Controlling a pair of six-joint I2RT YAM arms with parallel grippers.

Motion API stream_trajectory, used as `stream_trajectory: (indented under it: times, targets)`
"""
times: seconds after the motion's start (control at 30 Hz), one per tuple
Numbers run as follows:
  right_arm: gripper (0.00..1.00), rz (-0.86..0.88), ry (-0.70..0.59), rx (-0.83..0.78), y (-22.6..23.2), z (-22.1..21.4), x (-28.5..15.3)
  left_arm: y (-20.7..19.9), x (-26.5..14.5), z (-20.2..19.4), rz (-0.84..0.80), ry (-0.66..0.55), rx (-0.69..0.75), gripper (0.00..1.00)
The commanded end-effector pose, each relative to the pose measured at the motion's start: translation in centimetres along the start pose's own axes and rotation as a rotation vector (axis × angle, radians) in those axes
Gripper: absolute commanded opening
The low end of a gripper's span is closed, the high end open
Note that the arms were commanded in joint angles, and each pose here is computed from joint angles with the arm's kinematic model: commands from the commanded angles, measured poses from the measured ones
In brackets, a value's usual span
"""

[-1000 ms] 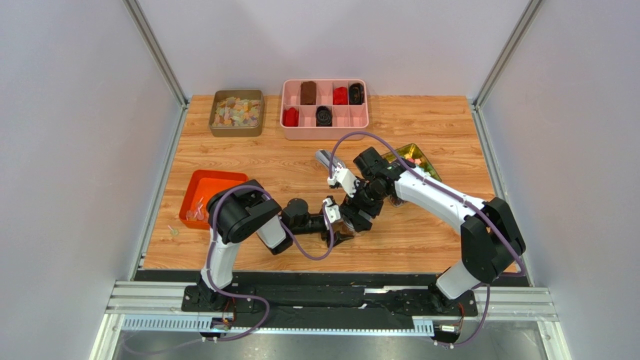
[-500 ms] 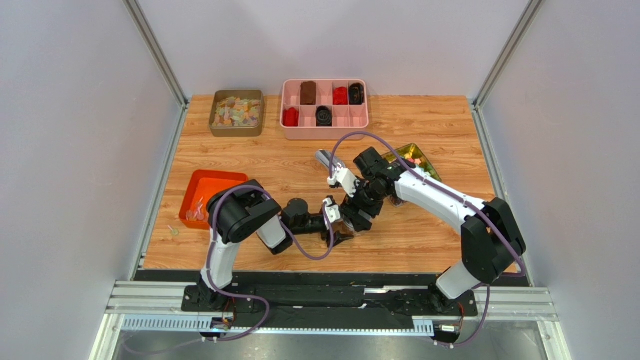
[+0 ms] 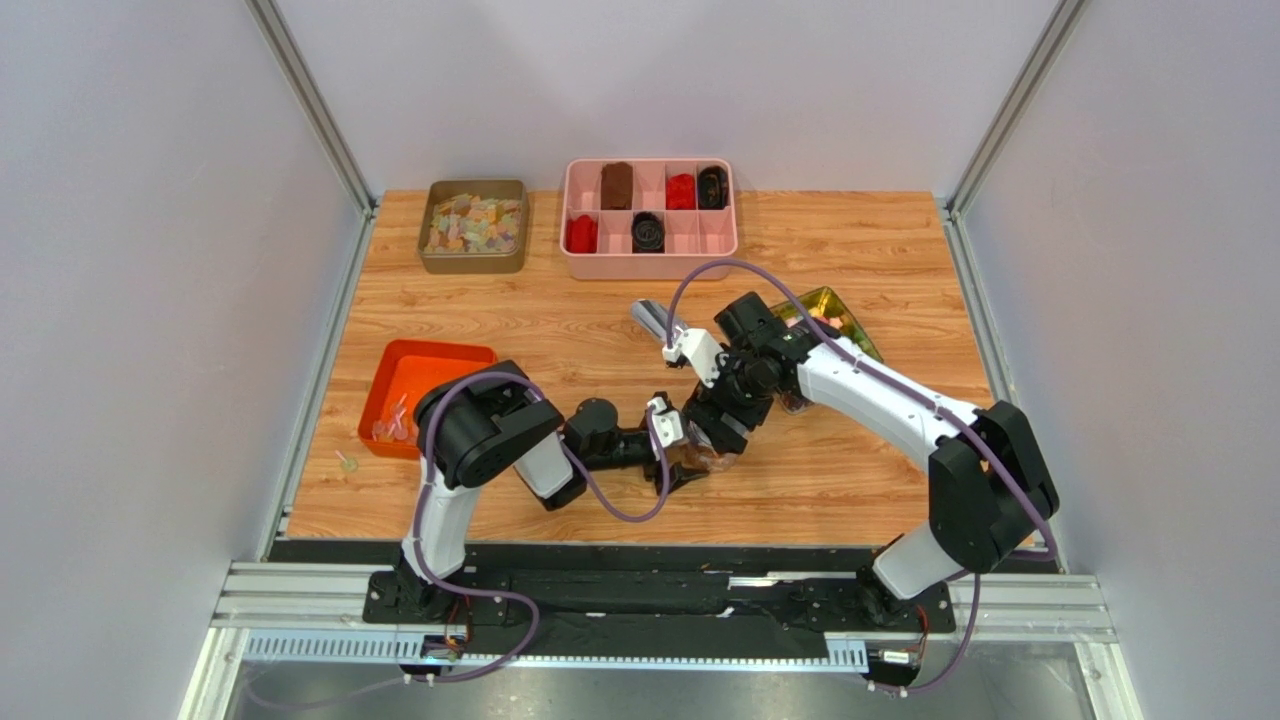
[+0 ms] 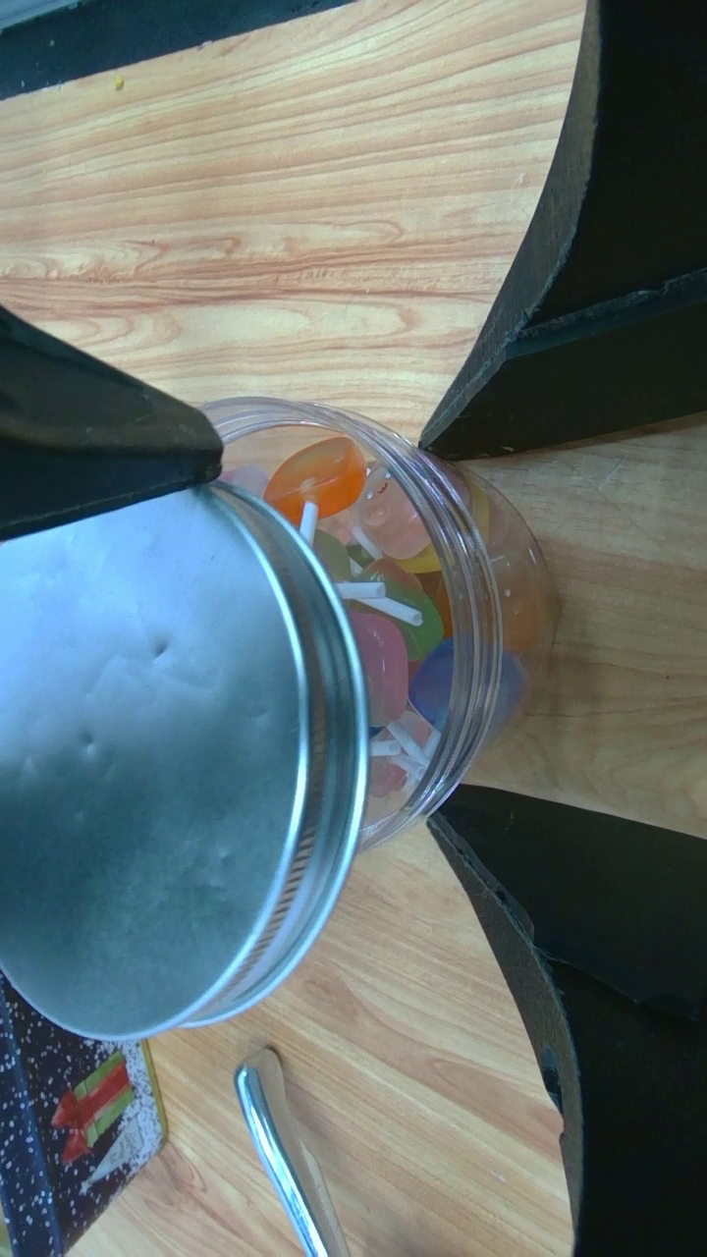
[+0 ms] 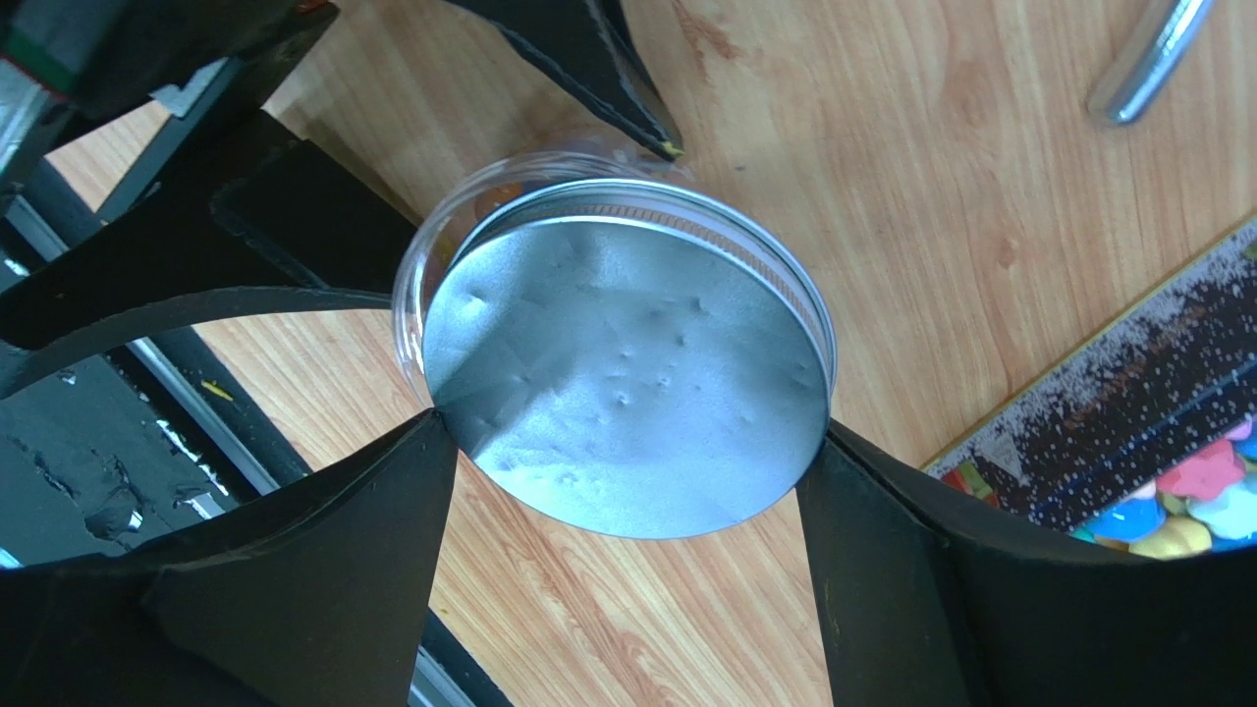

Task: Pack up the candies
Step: Close the bottle lid on the packing bottle.

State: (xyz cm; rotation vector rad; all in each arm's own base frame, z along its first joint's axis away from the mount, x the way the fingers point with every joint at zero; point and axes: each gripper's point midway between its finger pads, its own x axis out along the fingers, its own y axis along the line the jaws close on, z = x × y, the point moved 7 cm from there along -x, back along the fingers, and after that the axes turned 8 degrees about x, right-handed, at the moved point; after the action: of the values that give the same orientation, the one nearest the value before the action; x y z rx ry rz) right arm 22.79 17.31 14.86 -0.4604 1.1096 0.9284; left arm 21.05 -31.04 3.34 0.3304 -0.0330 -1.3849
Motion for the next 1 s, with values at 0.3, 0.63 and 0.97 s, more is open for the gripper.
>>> stream_trajectory:
  times: [0.3, 0.63, 0.97]
  targets:
    - [0.54, 0.005, 0.012, 0.15, -0.1, 0.6, -0.3, 2.7, 0.8, 3.1, 0.154, -0.143, 0.137, 0.88]
    - [0.53, 0.039, 0.024, 0.176, 0.1, 1.4, 1.1, 2.9, 0.8, 3.2, 0.165, -0.144, 0.146, 0.88]
    - [0.53, 0.054, 0.045, 0.174, 0.9, 1.0, 1.4, 3.0, 0.8, 3.2, 0.176, -0.14, 0.153, 0.88]
